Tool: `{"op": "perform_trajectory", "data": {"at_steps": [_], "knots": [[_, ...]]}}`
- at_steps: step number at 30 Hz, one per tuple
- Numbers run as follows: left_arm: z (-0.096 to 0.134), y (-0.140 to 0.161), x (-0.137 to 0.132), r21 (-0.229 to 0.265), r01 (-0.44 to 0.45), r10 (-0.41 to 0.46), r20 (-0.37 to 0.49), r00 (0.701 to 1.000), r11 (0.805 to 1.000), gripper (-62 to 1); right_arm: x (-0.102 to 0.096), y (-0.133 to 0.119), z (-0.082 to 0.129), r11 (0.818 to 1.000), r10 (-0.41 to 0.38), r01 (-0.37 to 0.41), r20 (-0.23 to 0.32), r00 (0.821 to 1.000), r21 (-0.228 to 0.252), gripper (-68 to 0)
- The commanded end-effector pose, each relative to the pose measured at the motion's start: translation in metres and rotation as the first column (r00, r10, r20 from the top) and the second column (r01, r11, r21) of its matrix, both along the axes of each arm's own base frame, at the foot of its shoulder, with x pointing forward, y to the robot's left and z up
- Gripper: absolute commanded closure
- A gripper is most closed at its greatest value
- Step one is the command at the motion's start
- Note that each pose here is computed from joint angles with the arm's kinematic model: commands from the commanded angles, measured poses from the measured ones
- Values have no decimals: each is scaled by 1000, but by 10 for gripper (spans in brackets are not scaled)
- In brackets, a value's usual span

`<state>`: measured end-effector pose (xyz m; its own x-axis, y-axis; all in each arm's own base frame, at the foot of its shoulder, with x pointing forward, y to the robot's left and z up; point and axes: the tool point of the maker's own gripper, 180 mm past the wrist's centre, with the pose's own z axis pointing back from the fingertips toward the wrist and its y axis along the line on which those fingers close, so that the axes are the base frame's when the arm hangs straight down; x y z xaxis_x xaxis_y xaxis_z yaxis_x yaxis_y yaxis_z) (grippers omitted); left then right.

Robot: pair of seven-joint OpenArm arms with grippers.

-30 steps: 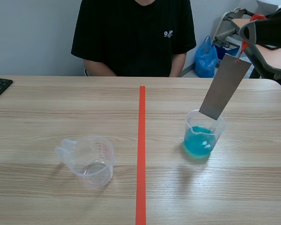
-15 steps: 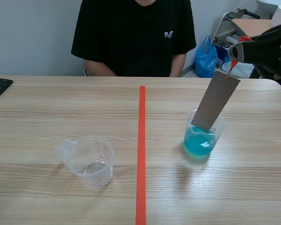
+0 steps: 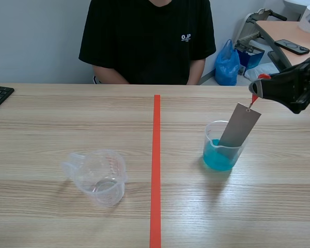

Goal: Do the redox reaction experiment.
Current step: 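Lower the plate into the blue solution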

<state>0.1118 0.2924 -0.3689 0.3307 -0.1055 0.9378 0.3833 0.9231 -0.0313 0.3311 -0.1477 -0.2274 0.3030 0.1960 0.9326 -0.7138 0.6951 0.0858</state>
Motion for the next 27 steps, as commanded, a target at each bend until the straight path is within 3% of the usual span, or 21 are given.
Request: {"op": "perform_trajectory", "data": {"at_steps": [1,11,27], "knots": [[10,4,3,4,-9,9,35,999,1000,-29,3,5,9,1000,15,-16,35,999,20,-15],[9,5,-1,9,-10,10,29,1000,1000,-29,5,4,-11,1000,-4,4,27,1000,-3,-15],[2,-4,-6,4,0,0,10,1000,1000,-29,6,0,-15,999,-10,11,37,999,-30,-15]]}}
